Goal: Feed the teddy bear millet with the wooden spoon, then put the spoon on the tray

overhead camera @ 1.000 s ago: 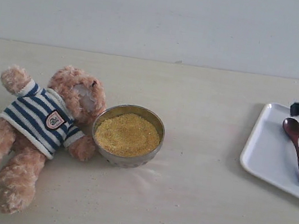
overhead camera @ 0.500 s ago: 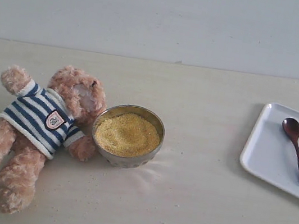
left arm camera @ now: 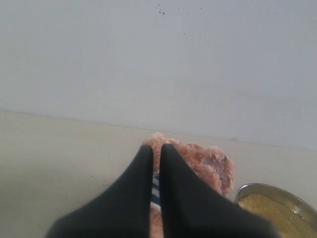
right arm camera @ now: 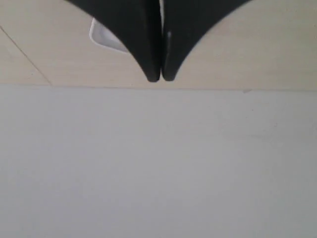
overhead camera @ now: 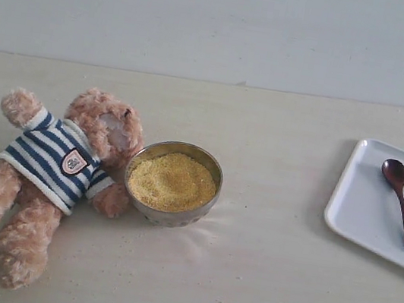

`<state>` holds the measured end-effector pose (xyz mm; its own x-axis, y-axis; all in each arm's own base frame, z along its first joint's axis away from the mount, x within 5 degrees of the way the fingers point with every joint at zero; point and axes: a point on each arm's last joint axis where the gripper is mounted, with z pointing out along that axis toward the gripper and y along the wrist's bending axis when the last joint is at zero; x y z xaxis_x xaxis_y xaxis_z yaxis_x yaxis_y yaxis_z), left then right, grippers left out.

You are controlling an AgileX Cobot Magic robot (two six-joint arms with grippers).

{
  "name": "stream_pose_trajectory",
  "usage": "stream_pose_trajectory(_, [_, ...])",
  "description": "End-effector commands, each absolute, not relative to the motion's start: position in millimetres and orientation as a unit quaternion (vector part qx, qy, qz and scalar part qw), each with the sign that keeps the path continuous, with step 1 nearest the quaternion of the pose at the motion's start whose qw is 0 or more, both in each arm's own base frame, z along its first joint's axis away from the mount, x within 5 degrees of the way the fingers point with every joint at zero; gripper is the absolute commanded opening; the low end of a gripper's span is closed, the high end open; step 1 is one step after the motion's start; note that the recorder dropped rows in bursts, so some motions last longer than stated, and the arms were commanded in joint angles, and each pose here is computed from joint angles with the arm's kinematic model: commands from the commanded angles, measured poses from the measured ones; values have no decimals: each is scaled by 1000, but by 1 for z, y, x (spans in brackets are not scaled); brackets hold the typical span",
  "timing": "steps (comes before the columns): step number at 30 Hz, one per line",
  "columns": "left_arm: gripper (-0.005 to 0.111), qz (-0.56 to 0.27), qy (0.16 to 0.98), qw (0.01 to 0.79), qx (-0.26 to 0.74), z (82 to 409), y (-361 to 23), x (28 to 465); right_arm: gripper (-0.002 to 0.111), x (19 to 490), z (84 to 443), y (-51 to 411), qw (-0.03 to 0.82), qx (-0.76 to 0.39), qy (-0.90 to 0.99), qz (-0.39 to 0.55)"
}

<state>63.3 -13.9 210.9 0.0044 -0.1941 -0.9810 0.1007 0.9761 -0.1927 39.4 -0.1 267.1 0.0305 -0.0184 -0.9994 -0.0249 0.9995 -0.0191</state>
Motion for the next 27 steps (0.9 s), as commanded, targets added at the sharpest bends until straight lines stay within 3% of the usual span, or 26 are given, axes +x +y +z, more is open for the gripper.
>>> stream_pose_trajectory(1, [5, -104, 698, 708, -32, 210, -14, 63, 0, 44, 249, 1, 700, -29, 714, 6])
stream_pose_trajectory(8, [5, -104, 698, 708, -32, 210, -14, 63, 0, 56, 209, 4, 721, 3, 691, 51])
stream_pose_trajectory(10, [5, -104, 698, 708, -32, 210, -14, 63, 0, 56, 197, 3, 671, 13, 740, 51])
stream_pose_trajectory(17, [5, -105, 697, 709, -31, 210, -14, 63, 0, 53, 180, 1, 602, 9, 798, 32])
stream_pose_trajectory(27, [5, -106, 697, 709, -31, 210, -14, 63, 0, 53, 181, 1, 604, -15, 797, 13])
